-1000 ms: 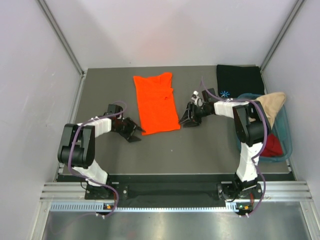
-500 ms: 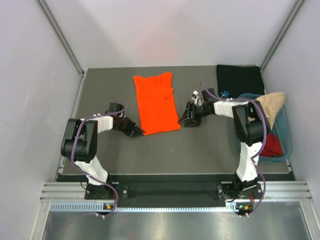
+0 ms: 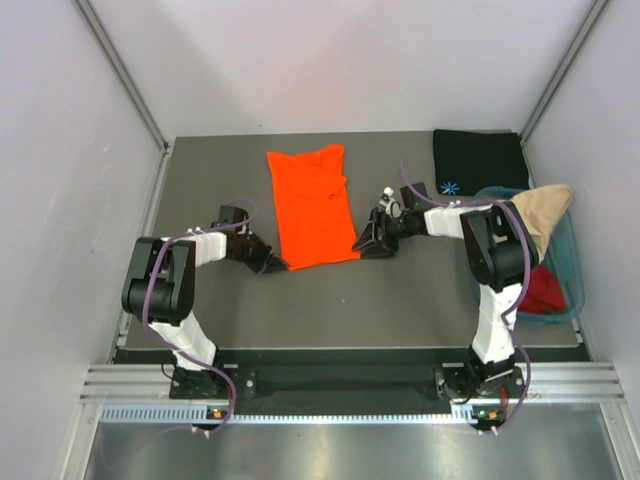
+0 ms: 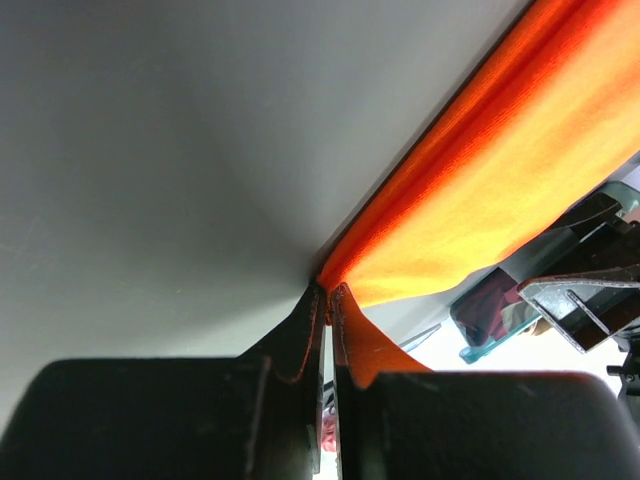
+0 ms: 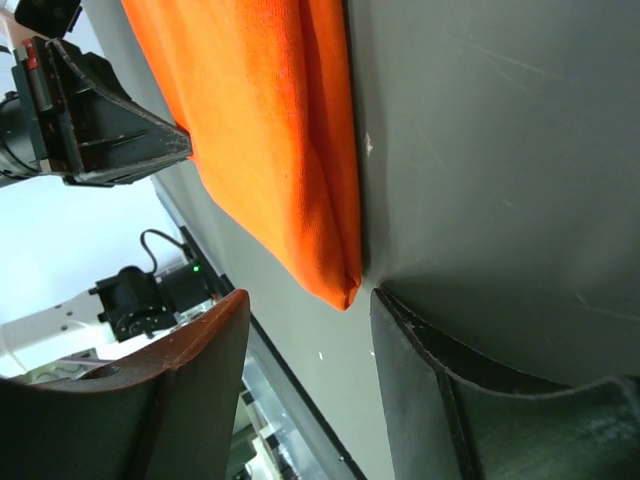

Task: Fold and stack the t-shirts
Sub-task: Fold the tshirt

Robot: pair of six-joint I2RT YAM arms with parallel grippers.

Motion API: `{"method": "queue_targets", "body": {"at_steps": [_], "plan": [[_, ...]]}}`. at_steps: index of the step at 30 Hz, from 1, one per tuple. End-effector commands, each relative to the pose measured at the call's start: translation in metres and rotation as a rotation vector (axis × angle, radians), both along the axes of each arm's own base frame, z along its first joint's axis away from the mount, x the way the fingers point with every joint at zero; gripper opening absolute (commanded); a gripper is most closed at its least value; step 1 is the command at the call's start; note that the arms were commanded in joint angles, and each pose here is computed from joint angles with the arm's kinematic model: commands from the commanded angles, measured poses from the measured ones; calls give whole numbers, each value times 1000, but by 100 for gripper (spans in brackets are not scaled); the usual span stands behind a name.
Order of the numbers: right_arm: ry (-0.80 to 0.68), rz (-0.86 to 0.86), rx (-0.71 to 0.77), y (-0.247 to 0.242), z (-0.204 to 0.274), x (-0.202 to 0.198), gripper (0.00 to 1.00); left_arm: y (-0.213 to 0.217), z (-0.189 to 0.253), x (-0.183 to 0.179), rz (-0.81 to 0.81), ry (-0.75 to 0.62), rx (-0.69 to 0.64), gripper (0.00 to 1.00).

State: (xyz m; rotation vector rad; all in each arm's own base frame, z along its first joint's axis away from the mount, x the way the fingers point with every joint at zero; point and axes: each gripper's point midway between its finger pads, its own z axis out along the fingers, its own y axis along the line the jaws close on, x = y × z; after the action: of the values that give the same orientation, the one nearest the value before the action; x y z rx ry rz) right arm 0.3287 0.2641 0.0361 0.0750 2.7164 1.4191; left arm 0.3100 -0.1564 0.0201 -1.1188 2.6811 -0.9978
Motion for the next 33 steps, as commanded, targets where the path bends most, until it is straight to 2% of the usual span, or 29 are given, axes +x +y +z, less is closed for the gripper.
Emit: {"method": "queue_targets", "body": {"at_steps": [1,6,12,15,16,18,26,33], "plan": [[-13,2,-35,4,-18,5,53,6,-10,3,-7,-14,53,3],[-13,-1,-47,5,-26,10,51,6,-10,2,-12,-14,56,0],[-30,5,-56,5,-32,14,44,7,-11,2,-27,-25,61,0],[-32,18,-57,6,-38,12,19,6,-10,3,-39,-40,58,0],[-43,27,-59,6,-38,12,8,7,-11,3,-51,-48,66,0],[-48,29,-72,4,-39,10,0,8,-11,3,-68,-57,78,0],[-99,47,-66,4,-9,-14,0,10,4,-20,-135,-120,119,0],[-111,49,-58,8,14,-77,0,14,28,-79,-171,-159,158,0]]}}
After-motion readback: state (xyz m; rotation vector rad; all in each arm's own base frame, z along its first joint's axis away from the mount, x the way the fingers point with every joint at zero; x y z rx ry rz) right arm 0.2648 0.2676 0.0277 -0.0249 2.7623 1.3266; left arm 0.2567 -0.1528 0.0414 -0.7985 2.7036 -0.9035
